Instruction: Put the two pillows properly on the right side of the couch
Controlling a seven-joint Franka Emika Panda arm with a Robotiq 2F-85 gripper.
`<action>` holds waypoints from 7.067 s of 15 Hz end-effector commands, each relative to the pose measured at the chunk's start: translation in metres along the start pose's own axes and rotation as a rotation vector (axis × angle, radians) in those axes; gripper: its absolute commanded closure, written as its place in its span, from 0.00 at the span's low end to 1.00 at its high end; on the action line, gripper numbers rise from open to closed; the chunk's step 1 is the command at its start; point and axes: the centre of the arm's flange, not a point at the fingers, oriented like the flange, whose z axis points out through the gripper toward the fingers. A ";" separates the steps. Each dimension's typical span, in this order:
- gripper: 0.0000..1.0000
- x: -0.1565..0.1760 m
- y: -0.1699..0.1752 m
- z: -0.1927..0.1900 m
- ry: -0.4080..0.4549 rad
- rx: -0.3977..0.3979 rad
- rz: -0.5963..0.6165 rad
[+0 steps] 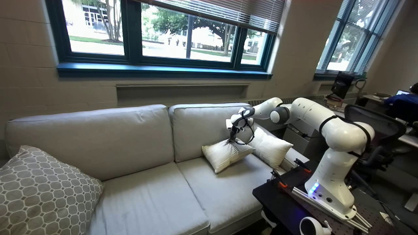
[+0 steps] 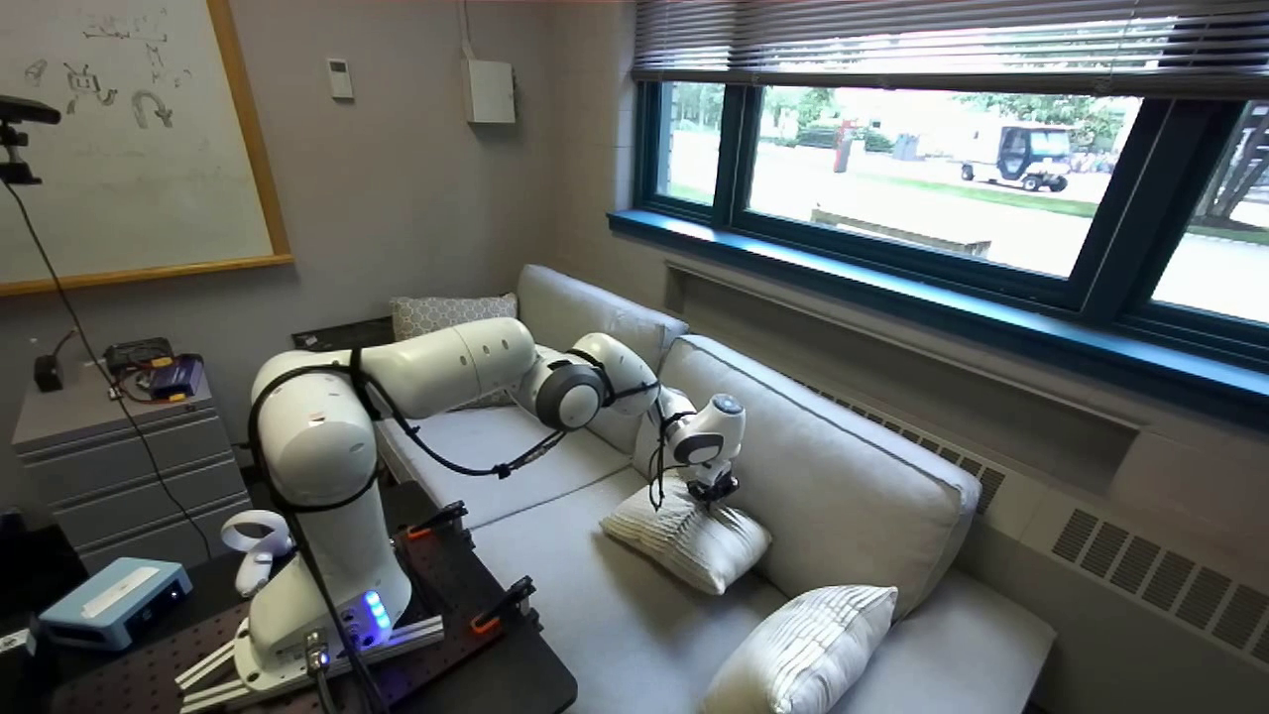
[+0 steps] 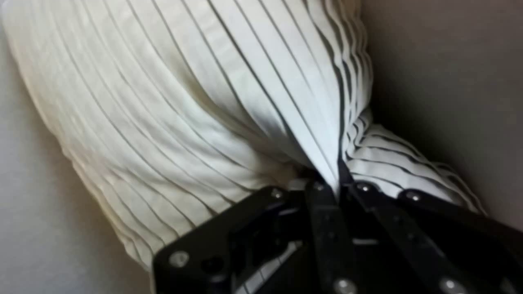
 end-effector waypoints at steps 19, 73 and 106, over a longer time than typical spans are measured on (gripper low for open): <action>0.98 0.057 0.135 -0.122 -0.226 0.606 0.622; 0.98 0.346 0.117 -0.097 -0.475 0.631 0.867; 0.98 0.147 -0.019 -0.188 0.016 1.192 0.499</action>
